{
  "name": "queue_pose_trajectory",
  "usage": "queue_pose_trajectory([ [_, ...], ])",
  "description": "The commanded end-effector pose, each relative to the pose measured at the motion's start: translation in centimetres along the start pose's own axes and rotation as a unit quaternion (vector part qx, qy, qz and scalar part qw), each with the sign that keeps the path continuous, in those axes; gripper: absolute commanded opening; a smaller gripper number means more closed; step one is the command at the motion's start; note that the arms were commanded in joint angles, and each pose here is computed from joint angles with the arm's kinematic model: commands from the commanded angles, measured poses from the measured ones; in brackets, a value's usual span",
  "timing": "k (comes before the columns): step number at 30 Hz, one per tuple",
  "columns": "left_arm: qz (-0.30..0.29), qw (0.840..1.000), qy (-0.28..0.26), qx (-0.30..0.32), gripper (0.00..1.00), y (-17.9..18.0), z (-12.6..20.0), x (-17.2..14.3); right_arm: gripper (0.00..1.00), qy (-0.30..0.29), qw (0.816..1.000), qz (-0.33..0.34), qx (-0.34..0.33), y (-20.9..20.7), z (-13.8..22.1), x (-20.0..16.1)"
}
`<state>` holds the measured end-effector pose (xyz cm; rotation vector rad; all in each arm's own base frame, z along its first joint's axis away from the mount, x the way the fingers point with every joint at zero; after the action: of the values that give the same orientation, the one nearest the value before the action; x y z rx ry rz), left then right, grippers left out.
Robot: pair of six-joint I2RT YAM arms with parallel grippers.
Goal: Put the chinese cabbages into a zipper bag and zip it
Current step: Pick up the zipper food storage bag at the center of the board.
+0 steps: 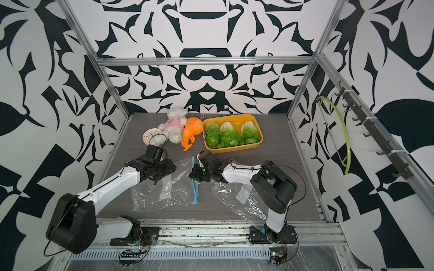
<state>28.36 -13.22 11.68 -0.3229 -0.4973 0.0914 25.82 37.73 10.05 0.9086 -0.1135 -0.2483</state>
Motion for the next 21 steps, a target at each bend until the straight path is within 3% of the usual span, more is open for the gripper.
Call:
queue_pose_trajectory([
  [1, -0.025, 0.999, -0.021, 0.025, 0.59, 0.1, 3.9, 0.6, 0.00, -0.046, 0.998, -0.008, 0.053, 3.9, 2.3, 1.5],
  [6, -0.069, 0.996, -0.060, 0.001, 0.59, -2.7, 8.2, 0.5, 0.00, -0.099, 0.992, -0.031, 0.076, 6.1, 4.6, 2.9],
  [13, -0.135, 0.988, -0.067, -0.043, 0.58, -6.9, 10.7, -2.7, 0.00, -0.138, 0.983, -0.070, 0.102, 7.9, 5.7, 4.1],
  [18, -0.213, 0.969, -0.081, -0.094, 0.57, -9.7, 9.8, -4.6, 0.00, -0.151, 0.978, -0.082, 0.123, 9.3, 6.4, 4.0],
  [21, -0.249, 0.962, -0.074, -0.080, 0.57, -10.1, 8.4, -4.9, 0.00, -0.149, 0.976, -0.094, 0.131, 9.6, 6.2, 3.7],
])
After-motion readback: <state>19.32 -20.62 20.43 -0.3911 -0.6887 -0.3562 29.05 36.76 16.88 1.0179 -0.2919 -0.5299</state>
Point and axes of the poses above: each gripper's point midway between its finger pads, its own z axis back along the fingers, its own y axis along the line the jaws close on, x = y × z, the point moved 1 cm from there along z, back along the fingers, and after that the axes turned 14 degrees about -z, right-handed, at the moved point
